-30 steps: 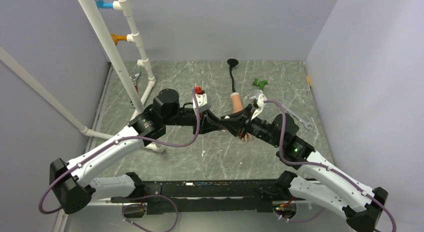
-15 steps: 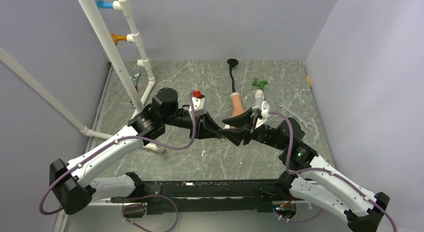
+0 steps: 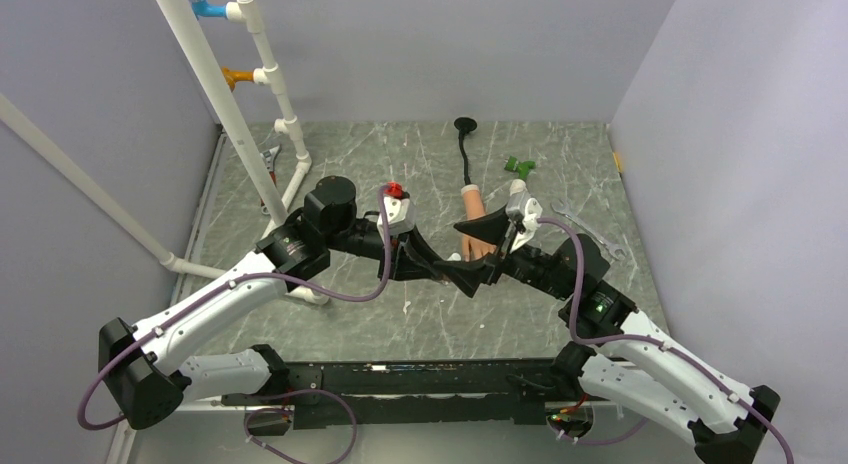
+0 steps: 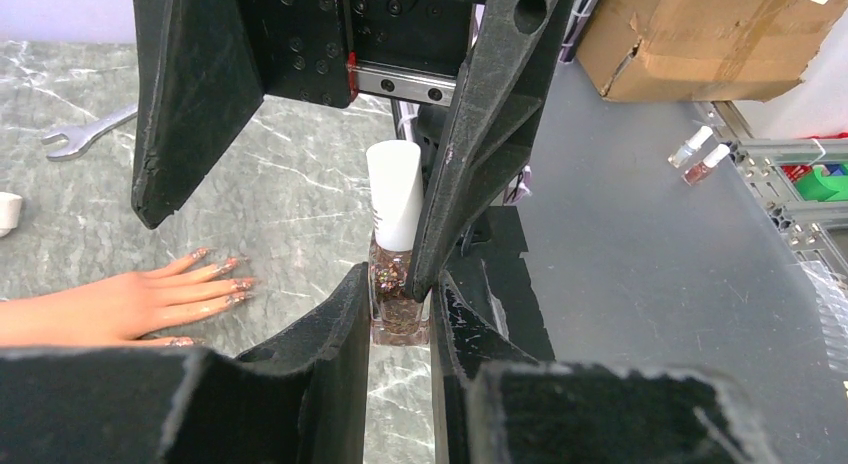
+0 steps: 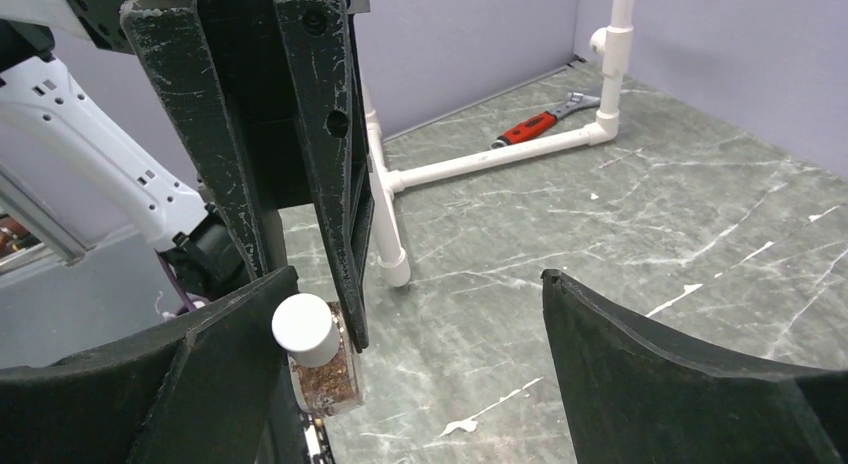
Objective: Paint the nails
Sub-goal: Unscrew the nail polish bottle.
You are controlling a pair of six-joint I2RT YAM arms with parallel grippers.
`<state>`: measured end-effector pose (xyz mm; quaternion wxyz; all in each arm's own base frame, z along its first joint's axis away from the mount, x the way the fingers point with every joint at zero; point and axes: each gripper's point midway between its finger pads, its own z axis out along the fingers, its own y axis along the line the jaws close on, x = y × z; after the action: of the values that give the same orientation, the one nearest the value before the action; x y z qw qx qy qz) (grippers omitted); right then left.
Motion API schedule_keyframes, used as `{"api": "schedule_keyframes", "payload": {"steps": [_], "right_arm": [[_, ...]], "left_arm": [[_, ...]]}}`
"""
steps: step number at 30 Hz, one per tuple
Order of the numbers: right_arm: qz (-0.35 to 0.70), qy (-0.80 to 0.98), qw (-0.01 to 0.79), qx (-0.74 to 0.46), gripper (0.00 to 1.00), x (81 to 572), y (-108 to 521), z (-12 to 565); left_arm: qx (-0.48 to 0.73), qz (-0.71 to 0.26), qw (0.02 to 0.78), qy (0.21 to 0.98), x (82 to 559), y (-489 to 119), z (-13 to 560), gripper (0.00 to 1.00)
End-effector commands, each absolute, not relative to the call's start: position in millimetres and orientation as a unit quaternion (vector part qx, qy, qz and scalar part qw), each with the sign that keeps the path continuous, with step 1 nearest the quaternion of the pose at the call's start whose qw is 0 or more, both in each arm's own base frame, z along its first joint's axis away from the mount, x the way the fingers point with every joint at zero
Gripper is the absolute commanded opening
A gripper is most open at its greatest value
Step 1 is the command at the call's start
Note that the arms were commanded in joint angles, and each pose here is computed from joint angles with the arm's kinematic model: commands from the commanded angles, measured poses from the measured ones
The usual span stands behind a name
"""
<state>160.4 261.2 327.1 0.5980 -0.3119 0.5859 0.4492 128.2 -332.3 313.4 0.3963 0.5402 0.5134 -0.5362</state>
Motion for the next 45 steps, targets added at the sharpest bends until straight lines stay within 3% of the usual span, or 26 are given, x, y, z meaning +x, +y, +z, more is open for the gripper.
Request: {"api": "schedule_keyframes", "payload": {"steps": [1, 11, 19, 32, 36, 42, 45], "right_arm": [[0.494, 0.544, 0.610, -0.299, 0.94, 143, 259, 369], [0.495, 0.605, 0.590, -0.201, 0.96, 167, 254, 384], [0.483, 0.644, 0.585, -0.097, 0.95, 191, 243, 383], [0.444, 0.698, 0.557, -0.076, 0.52, 210, 250, 365], [0.445, 0.702, 0.549, -0.084, 0.45, 212, 256, 361], [0.440, 0.707, 0.544, -0.102, 0.41, 214, 263, 359], [0.442, 0.706, 0.540, -0.119, 0.32, 211, 266, 356]], "left_arm": [[0.522, -0.509, 0.459, 0.508, 149, -333, 335, 0.00], [0.459, -0.456, 0.497, 0.579, 187, -327, 331, 0.00], [0.446, -0.450, 0.510, 0.582, 192, -324, 334, 0.00], [0.440, -0.443, 0.510, 0.591, 196, -324, 331, 0.00], [0.440, -0.440, 0.511, 0.593, 197, -323, 331, 0.00], [0.439, -0.438, 0.511, 0.595, 198, -323, 331, 0.00], [0.440, -0.437, 0.511, 0.596, 198, -323, 331, 0.00]]}}
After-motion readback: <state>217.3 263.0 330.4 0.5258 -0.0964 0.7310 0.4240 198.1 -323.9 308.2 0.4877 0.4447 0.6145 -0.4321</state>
